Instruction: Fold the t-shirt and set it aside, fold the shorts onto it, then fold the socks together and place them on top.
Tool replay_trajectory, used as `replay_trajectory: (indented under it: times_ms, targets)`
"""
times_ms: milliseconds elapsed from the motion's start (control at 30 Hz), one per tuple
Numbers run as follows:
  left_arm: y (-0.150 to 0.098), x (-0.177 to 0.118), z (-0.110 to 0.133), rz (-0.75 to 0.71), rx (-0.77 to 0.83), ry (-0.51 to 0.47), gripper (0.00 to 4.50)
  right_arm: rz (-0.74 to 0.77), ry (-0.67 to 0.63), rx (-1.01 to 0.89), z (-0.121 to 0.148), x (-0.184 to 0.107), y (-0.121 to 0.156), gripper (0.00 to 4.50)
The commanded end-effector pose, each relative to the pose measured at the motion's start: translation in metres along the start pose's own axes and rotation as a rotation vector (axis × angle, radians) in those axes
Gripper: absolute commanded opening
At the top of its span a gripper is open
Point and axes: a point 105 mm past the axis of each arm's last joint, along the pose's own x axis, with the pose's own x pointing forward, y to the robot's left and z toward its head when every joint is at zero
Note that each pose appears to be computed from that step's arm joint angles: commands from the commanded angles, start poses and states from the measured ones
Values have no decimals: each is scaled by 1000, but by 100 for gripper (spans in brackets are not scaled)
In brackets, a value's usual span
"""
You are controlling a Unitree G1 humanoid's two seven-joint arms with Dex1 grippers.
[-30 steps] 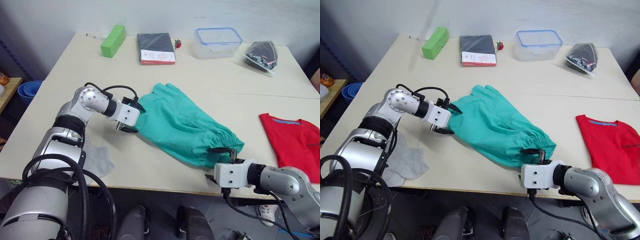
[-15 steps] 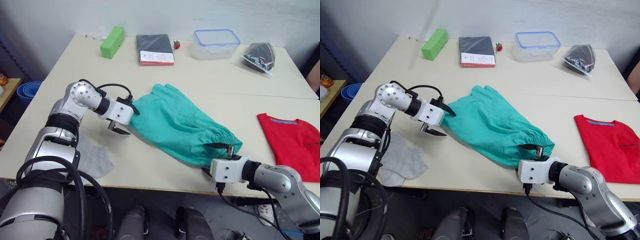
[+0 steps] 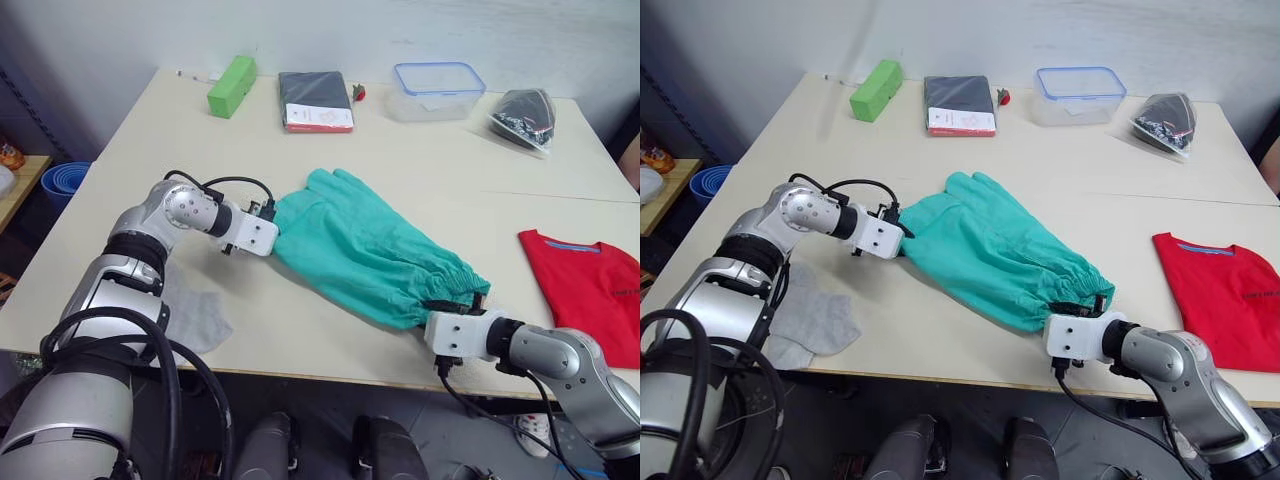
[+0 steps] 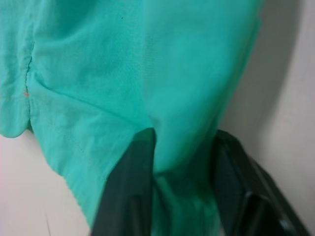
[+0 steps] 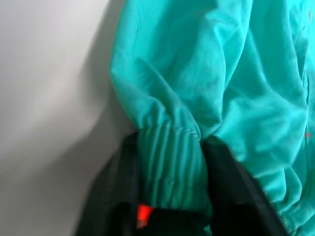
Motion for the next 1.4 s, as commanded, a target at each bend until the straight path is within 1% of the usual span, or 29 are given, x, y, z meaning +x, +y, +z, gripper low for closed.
replay_trajectory:
  times_ms: [33, 67, 100, 167, 233, 300, 400, 500, 567, 633, 733, 800, 867, 933, 1000, 1033, 1133, 1233, 1267, 1333, 1400]
  targets:
    - [-7, 1, 3, -57, -13, -25, 37, 11, -27, -5, 2, -3, -2, 7]
    - [-10, 0, 3, -80, -25, -38, 12, 24, -41, -14, 3, -4, -2, 1]
    - [-15, -2, 4, -120, -41, -54, 0, 42, -58, -27, 4, -5, -1, 1]
    - [-27, -9, 8, -214, -68, -106, 0, 92, -94, -71, 2, -9, 1, 1]
    - [-36, -17, 15, -271, -83, -156, 0, 141, -107, -152, -8, -11, 2, 1]
    - [-40, -24, 20, -288, -82, -179, 0, 167, -126, -211, -17, -14, -2, 1]
    - [-50, -33, 32, -308, -83, -199, 0, 210, -192, -296, -20, -21, -7, 1]
    - [-76, -43, 51, -393, -100, -221, 0, 265, -243, -434, -27, -30, -10, 1]
    - [-91, -48, 66, -421, -111, -245, 0, 293, -254, -484, -33, -34, -11, 1]
    - [-94, -45, 76, -379, -125, -247, 0, 311, -250, -507, -41, -35, -13, 1]
    - [-95, -43, 80, -345, -142, -228, 0, 300, -263, -505, -44, -34, -16, 1]
    - [-95, -39, 80, -315, -164, -216, 0, 275, -270, -461, -44, -33, -21, 1]
    - [-93, -37, 80, -295, -207, -234, 0, 240, -289, -379, -39, -33, -25, 1]
    - [-92, -37, 81, -287, -235, -246, 0, 245, -292, -321, -36, -34, -25, 1]
    - [-87, -39, 78, -291, -283, -260, 43, 239, -291, -250, -33, -38, -27, 74]
    - [-85, -42, 77, -297, -300, -266, 67, 237, -290, -218, -30, -40, -28, 102]
    - [-81, -47, 76, -303, -316, -283, 156, 228, -282, -183, -26, -46, -30, 204]
    - [-55, -70, 82, -280, -450, -401, 257, 140, -287, 19, -18, -61, -45, 315]
    - [-42, -77, 85, -255, -493, -446, 258, 119, -296, 93, -13, -68, -50, 345]
    - [-25, -84, 89, -213, -552, -506, 258, 92, -317, 207, -4, -77, -55, 345]
    - [-14, -87, 94, -192, -604, -570, 258, 65, -353, 325, 8, -82, -58, 345]
